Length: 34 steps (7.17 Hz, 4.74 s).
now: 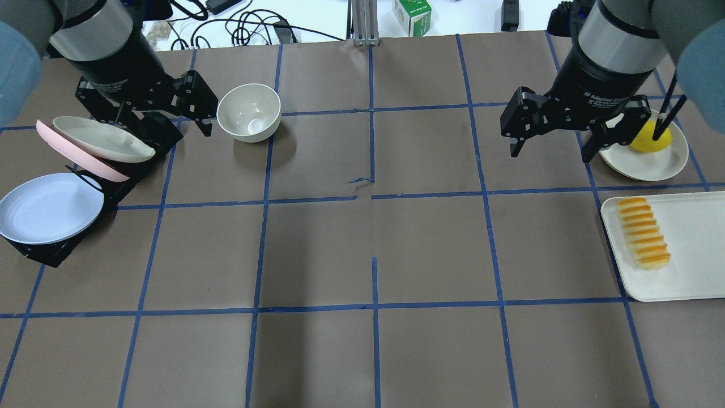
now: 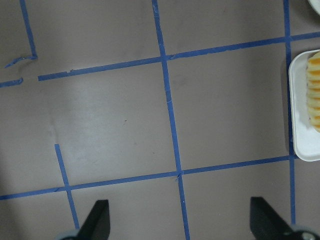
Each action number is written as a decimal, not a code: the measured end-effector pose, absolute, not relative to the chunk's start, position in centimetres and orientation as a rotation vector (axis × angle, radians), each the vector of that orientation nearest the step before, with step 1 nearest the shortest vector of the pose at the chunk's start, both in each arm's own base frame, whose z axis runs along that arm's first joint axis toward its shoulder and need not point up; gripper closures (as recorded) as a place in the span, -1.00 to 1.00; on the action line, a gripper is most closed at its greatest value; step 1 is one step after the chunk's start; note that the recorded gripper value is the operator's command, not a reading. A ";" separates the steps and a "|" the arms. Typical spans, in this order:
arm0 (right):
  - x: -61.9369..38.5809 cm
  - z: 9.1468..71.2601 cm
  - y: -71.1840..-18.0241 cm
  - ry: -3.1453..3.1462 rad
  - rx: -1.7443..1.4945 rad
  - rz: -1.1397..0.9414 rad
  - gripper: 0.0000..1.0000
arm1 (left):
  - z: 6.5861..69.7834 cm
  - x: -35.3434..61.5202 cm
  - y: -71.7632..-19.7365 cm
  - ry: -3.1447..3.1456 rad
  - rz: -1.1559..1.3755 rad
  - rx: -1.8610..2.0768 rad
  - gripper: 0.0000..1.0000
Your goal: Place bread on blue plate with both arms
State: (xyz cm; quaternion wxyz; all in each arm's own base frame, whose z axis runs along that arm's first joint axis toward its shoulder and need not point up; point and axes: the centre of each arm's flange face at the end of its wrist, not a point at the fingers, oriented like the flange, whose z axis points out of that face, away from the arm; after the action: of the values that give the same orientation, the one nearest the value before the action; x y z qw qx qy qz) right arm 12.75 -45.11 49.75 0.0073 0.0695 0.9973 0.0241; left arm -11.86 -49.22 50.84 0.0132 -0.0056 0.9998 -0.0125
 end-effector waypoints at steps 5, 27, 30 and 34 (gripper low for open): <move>12.7 50.0 -44.8 3.114 0.217 0.065 -1.00 | 53.0 -7.7 -47.7 3.015 -0.080 -0.132 -1.00; -17.7 17.9 -47.0 3.105 0.294 0.432 0.95 | 25.1 35.6 -52.8 2.774 0.258 -0.996 0.65; -17.7 19.4 -46.8 3.109 0.307 0.442 1.00 | 25.1 35.6 -53.0 2.783 0.245 -0.999 1.00; -16.8 32.5 -49.0 3.092 0.260 0.423 1.00 | 26.7 36.1 -52.4 2.780 0.271 -0.974 1.00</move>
State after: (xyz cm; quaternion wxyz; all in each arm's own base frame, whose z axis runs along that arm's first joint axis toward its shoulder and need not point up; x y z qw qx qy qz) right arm -16.78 -49.01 32.53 0.0051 0.0831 0.9873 0.1352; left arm 36.05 -52.44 26.65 0.0915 -0.3279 0.9358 0.0912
